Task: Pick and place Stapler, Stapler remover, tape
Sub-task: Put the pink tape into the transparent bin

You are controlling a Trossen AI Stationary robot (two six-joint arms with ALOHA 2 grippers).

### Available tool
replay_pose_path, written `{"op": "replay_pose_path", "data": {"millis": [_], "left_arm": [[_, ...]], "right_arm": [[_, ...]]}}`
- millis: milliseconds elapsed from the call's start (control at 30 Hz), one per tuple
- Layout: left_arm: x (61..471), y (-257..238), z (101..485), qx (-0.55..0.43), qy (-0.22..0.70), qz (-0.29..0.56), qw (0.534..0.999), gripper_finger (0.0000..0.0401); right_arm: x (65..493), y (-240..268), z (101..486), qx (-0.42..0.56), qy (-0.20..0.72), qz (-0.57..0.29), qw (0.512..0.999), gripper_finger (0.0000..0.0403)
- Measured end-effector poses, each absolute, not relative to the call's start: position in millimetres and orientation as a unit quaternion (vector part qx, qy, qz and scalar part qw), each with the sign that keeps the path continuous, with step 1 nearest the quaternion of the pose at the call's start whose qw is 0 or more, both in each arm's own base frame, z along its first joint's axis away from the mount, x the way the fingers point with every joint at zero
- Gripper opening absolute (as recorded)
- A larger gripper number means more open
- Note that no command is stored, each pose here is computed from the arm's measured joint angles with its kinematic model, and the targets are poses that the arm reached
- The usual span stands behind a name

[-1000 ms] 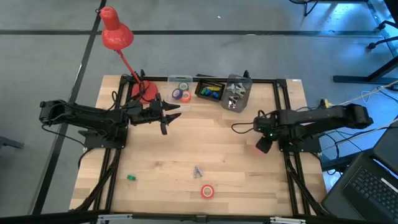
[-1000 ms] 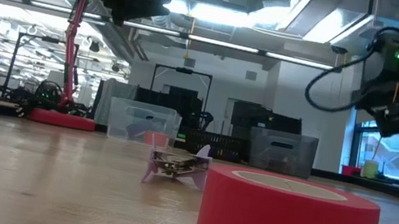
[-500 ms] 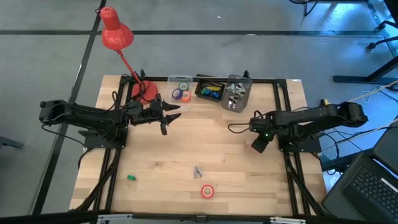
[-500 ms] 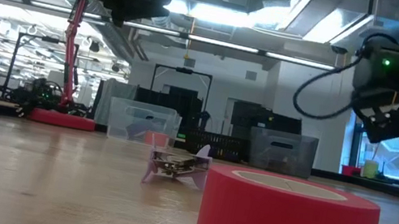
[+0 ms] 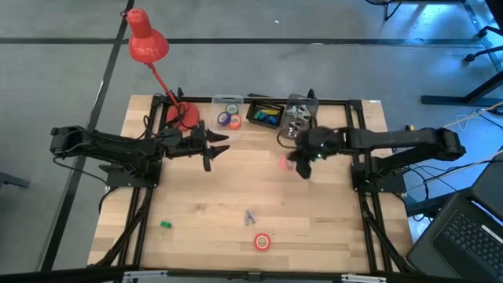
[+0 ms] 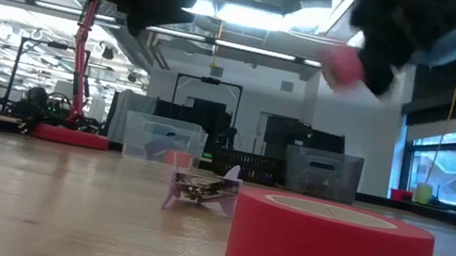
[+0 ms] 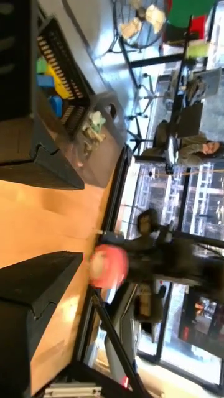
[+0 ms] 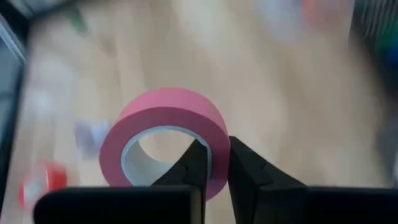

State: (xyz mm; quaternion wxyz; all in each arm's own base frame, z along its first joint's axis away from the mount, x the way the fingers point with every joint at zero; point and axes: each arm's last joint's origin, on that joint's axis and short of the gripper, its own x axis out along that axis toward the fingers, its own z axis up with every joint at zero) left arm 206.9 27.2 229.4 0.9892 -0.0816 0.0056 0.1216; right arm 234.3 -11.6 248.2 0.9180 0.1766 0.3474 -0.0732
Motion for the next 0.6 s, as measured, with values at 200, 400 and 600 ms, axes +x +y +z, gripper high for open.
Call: {"op": "replay_pose_path", "data": {"millis": [200,400,600], "left_arm": [[221,26,227,-0.074,-0.042,0.069,0.994,0.0164],[254,26,233,-0.061,-0.076,0.000,0.995,0.0164],[289,25,244,-0.029,-0.070,-0.074,0.994,0.0164]], "right_arm": [[266,-16,297,0.071,0.185,-0.069,0.978,0.0036],[294,-18,312,0.021,0.150,-0.070,0.986,0.0036],[313,-19,308,0.006,0.197,-0.063,0.978,0.0036]]}}
